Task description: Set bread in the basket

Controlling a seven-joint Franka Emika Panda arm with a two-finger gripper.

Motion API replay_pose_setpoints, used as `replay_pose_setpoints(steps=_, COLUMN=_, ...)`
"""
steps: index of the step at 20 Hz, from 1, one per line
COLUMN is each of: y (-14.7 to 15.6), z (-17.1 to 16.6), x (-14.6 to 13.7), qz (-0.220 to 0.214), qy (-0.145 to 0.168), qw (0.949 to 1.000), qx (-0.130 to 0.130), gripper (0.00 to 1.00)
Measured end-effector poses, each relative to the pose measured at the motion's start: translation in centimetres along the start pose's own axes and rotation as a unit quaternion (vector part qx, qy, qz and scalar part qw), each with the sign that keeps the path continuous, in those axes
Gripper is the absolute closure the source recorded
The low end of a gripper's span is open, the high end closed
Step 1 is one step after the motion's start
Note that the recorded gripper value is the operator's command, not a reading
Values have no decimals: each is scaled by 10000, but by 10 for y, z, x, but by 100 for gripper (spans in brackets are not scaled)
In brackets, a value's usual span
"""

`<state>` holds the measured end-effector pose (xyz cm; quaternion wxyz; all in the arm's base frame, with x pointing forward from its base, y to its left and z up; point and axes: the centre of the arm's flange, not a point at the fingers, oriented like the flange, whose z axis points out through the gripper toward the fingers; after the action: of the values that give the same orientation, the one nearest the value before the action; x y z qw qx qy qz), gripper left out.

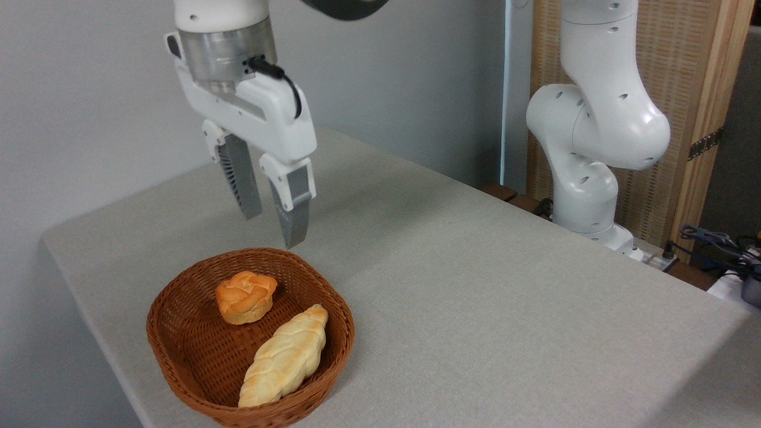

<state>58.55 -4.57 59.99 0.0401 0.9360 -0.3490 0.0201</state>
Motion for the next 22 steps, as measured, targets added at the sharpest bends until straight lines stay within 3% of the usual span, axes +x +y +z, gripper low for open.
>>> replay_pose_setpoints(steps=7, y=5, z=-7, x=-6, qz=20, qy=-12, qw=10000, qx=-6, gripper=0)
replay_pose_setpoints(steps=15, y=25, z=-4, x=-32, qz=231, qy=-103, qw=9997, qx=-67, gripper=0)
replay_pose_setpoints(steps=22, y=24, z=-19, x=-33, qz=264, qy=-43, qw=9995, qx=160, gripper=0)
